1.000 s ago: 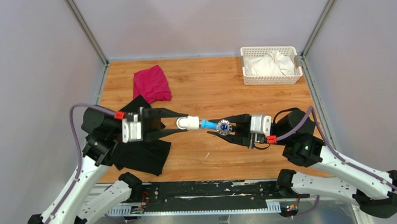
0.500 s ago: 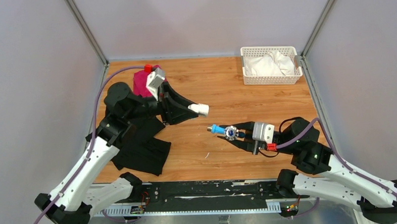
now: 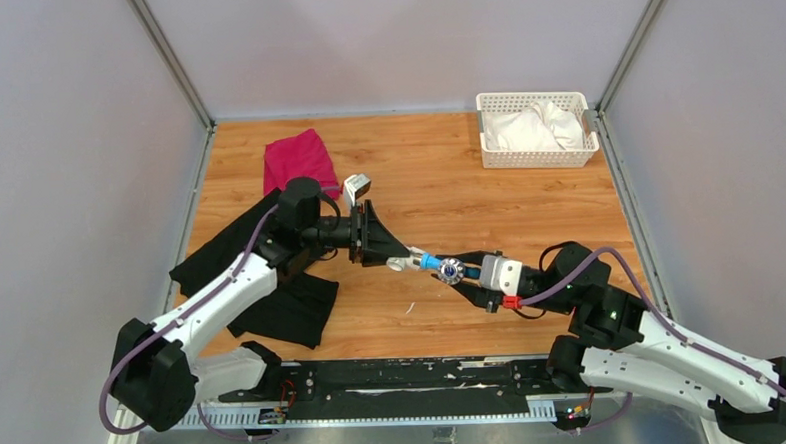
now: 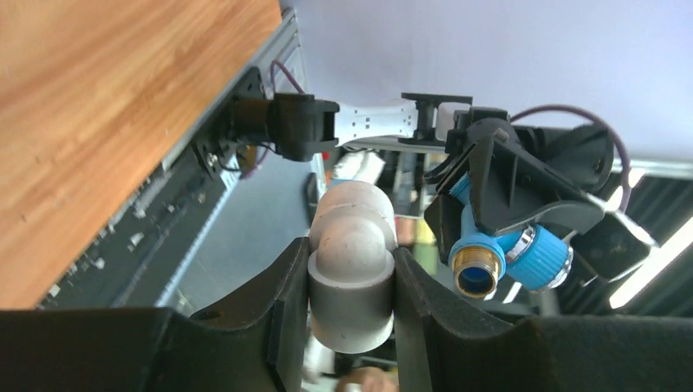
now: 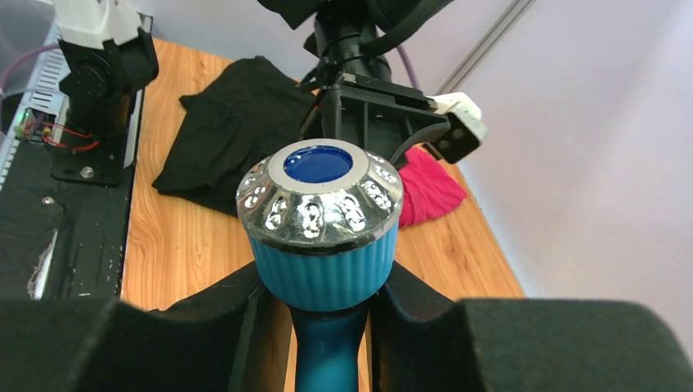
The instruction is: Install the water faucets
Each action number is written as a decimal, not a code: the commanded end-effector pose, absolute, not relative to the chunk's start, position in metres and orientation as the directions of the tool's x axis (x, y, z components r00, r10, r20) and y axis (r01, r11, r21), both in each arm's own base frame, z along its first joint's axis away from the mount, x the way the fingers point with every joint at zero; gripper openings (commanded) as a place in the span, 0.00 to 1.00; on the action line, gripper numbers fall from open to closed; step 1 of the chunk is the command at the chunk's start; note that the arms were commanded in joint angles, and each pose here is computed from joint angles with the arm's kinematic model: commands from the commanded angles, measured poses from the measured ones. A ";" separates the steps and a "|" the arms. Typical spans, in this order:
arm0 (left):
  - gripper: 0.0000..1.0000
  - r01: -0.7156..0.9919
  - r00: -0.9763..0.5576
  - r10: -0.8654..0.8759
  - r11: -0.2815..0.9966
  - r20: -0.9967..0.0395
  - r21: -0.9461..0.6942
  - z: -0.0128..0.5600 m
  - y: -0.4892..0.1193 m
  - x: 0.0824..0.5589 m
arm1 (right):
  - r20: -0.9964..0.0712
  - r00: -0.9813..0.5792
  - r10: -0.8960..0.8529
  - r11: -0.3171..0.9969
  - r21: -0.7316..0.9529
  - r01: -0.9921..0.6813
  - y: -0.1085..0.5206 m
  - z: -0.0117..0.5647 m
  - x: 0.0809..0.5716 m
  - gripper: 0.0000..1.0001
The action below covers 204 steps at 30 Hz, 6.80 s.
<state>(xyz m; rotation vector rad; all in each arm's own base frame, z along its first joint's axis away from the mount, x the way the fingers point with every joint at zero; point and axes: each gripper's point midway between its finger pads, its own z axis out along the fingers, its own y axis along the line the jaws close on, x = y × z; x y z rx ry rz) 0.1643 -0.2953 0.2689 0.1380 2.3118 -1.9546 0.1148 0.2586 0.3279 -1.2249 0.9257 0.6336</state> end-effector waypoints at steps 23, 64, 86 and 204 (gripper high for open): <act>0.00 -0.391 -0.919 -0.030 0.202 0.394 -0.898 0.278 -0.297 0.164 | -0.903 0.427 -0.047 0.408 -0.407 -0.817 0.237 0.298 0.130 0.00; 0.00 -0.406 -0.908 0.004 0.241 0.419 -0.882 0.276 -0.291 0.151 | -0.894 0.448 -0.018 0.393 -0.419 -0.819 0.249 0.305 0.131 0.00; 0.00 -0.339 -0.933 0.052 0.200 0.355 -0.920 0.296 -0.287 0.142 | -0.909 0.416 -0.001 0.375 -0.386 -0.843 0.257 0.290 0.130 0.00; 0.00 0.326 -0.945 0.031 0.025 -0.325 -0.945 0.333 -0.298 0.145 | -0.929 -0.204 0.309 0.193 0.272 -0.943 0.284 0.321 0.125 0.00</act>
